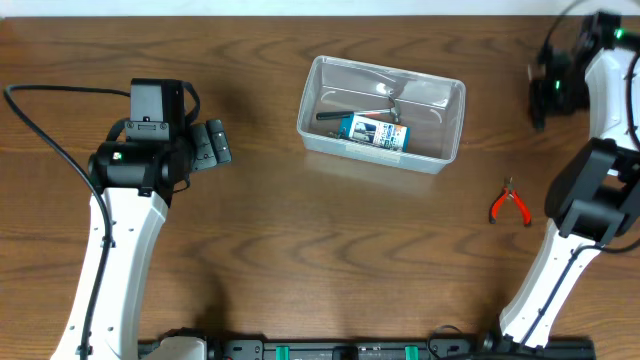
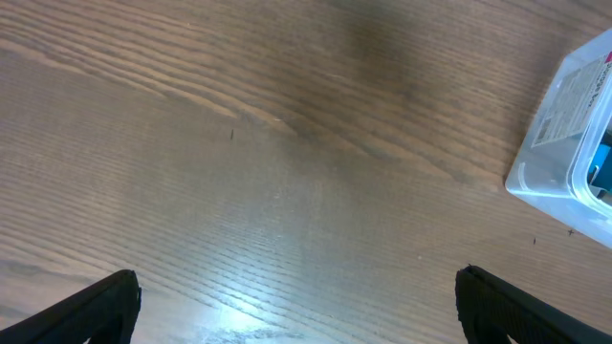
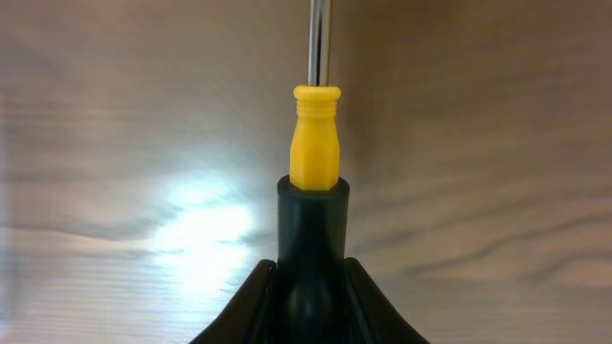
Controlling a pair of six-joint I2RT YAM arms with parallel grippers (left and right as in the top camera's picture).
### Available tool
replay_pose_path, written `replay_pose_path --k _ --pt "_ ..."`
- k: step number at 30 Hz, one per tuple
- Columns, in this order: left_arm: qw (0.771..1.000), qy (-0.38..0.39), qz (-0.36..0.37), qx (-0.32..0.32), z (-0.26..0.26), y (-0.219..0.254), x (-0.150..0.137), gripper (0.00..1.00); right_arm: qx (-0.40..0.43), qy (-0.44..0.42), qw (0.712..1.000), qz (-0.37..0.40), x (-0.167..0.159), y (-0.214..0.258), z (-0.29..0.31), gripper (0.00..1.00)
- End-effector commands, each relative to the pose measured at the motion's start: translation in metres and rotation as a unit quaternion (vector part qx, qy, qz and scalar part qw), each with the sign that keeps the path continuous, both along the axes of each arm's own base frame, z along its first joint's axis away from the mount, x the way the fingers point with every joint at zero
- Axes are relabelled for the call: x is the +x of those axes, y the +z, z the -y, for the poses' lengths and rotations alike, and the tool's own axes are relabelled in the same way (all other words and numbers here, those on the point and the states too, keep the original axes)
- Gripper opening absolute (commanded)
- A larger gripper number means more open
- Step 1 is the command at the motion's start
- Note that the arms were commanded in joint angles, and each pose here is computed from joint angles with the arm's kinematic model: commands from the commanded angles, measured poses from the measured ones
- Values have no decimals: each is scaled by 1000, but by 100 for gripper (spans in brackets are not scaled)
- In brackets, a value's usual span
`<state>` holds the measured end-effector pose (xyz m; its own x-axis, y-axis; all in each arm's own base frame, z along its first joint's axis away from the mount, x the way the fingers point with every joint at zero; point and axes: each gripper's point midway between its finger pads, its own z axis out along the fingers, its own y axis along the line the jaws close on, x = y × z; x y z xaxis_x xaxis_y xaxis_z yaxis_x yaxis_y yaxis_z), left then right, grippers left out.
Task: Pack container
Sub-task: 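Grasp the yellow-handled screwdriver with the right gripper, then carry the screwdriver left and drop it into the container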
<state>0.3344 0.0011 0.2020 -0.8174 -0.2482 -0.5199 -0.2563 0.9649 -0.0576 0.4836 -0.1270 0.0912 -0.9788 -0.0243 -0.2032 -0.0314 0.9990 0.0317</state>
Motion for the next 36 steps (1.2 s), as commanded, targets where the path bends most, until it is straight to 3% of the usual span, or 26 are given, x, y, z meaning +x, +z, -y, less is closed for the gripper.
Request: replay_pose_path --k 1,7,12,20,32,34,36 --pt "1000 8 5 5 -4 4 1 98 23 45 989 137 27 111 -54 17" --pt "1000 8 5 5 -4 4 1 98 -4 192 951 244 22 205 -147 23" --pt "1000 8 5 5 -4 4 1 98 -6 332 912 242 -5 213 -237 21" --pt "1000 8 5 5 -4 4 1 98 -15 465 869 168 -36 157 -315 19" --pt "1000 8 5 5 -4 4 1 98 -6 482 875 44 -41 34 -321 13" --pt "1000 8 5 5 -4 4 1 98 -4 482 876 31 -43 21 -320 21" --pt "1000 8 5 5 -4 4 1 98 -2 480 877 22 -43 9 -319 39"
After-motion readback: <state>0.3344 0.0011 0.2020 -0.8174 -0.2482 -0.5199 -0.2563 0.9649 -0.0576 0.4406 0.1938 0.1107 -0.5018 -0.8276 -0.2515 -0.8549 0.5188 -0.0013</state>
